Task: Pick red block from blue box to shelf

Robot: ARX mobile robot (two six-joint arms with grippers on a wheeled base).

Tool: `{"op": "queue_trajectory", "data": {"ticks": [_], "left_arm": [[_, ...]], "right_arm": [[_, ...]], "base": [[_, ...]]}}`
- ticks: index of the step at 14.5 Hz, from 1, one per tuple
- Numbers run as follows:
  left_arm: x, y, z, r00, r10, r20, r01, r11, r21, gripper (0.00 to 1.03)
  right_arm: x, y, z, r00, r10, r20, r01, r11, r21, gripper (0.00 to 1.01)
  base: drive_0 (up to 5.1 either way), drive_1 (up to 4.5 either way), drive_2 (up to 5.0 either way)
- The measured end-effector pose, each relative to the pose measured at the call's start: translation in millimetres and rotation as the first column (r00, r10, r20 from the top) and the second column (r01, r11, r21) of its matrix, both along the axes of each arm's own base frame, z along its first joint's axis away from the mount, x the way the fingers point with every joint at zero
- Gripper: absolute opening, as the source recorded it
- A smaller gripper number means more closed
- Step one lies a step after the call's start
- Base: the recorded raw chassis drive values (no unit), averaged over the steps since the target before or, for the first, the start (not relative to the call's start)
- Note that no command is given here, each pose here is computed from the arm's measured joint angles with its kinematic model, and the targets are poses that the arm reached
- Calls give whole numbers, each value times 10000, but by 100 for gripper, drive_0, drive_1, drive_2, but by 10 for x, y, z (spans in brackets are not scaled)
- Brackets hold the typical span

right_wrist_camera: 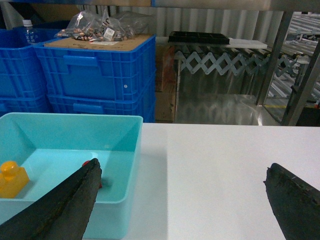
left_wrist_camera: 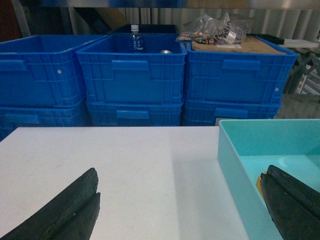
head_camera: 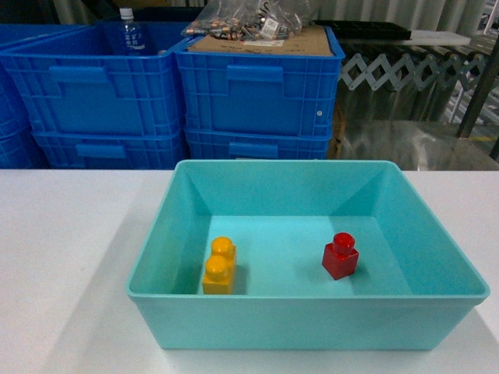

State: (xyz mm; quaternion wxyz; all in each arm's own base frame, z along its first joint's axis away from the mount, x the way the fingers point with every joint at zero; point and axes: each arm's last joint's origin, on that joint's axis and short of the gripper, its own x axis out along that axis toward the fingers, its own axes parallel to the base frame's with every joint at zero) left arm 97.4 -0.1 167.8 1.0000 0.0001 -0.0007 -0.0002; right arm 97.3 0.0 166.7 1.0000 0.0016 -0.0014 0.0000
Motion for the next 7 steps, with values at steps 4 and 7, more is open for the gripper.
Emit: {"op": "queue_trajectory", "data": {"ticks": [4, 7], "left_arm": [[0, 0, 0, 10000, 0, 0, 0, 10000, 0, 98], [0, 0, 0, 10000, 0, 0, 0, 10000, 0, 98]], "right_arm": [[0, 0, 0, 10000, 0, 0, 0, 10000, 0, 98], [0, 0, 0, 10000, 0, 0, 0, 10000, 0, 98]], "base": [[0, 0, 0], [0, 0, 0]]}}
